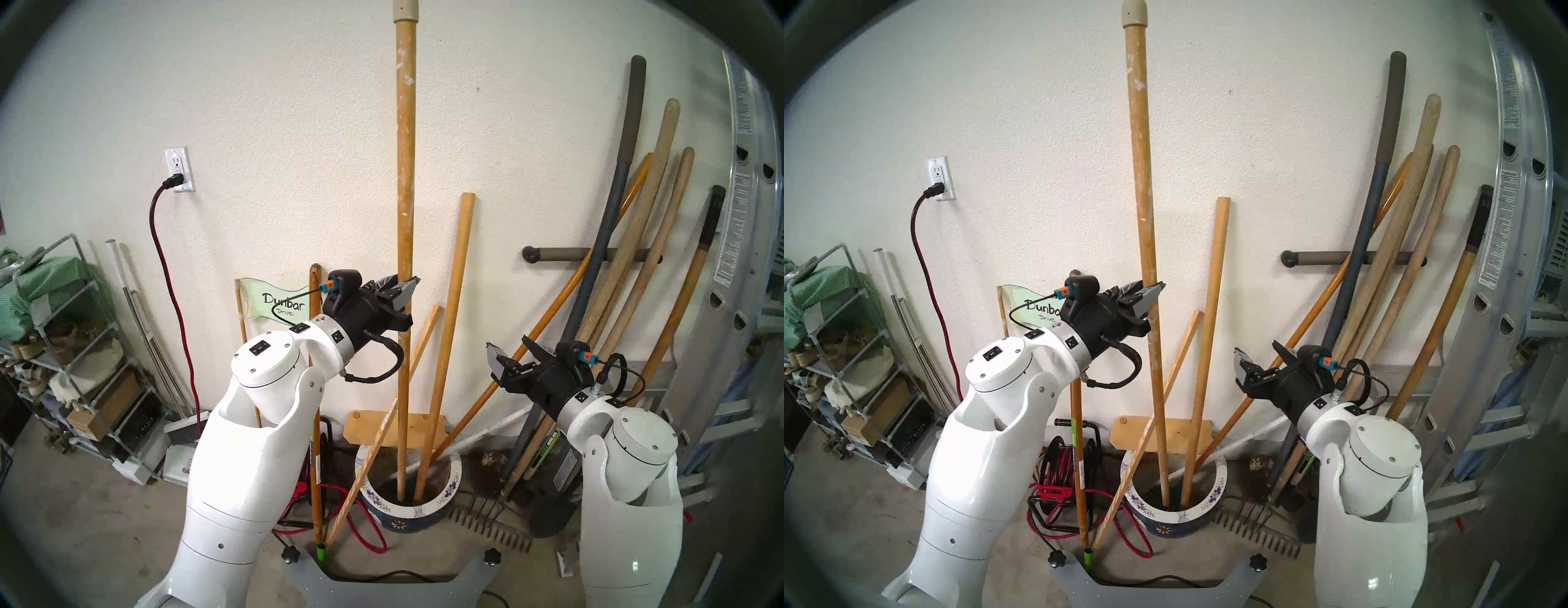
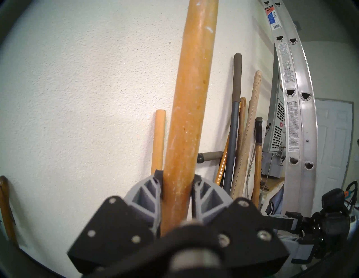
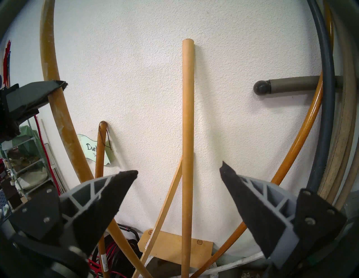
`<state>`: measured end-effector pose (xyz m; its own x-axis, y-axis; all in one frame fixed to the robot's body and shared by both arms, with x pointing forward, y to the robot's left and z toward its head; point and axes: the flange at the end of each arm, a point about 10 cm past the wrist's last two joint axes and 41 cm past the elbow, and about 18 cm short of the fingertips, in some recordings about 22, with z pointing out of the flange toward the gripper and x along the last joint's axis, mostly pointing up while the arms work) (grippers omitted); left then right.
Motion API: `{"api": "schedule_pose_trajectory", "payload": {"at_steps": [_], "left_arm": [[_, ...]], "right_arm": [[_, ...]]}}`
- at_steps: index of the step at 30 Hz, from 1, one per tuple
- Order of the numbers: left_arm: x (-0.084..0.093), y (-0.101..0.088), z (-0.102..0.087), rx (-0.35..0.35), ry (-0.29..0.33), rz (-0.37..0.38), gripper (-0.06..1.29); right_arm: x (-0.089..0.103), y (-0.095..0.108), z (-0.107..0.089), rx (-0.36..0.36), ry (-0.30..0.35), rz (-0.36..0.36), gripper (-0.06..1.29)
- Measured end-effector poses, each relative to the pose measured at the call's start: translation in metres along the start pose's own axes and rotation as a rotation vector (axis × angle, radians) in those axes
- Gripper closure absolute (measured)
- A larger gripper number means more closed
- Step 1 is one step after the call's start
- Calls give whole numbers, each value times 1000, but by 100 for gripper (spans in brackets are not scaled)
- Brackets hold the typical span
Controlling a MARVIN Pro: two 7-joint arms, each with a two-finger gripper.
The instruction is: Put wooden sticks into the pot
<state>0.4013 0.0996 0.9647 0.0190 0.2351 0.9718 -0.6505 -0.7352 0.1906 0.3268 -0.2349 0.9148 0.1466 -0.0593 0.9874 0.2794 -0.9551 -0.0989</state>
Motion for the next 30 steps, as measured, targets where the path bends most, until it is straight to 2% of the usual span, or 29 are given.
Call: {"api": "schedule_pose_trajectory", "payload": {"at_steps": [11, 22, 30], "left_arm": [[-44, -17, 0, 81, -63, -81, 99], [-67, -9, -1, 102, -92, -67, 99], [-86, -14, -2, 131, -122, -61, 100]], "right_arm": [[0, 0, 0, 0, 0, 0, 1], [0, 0, 0, 0, 0, 0, 1], [0, 0, 0, 0, 0, 0, 1]]}}
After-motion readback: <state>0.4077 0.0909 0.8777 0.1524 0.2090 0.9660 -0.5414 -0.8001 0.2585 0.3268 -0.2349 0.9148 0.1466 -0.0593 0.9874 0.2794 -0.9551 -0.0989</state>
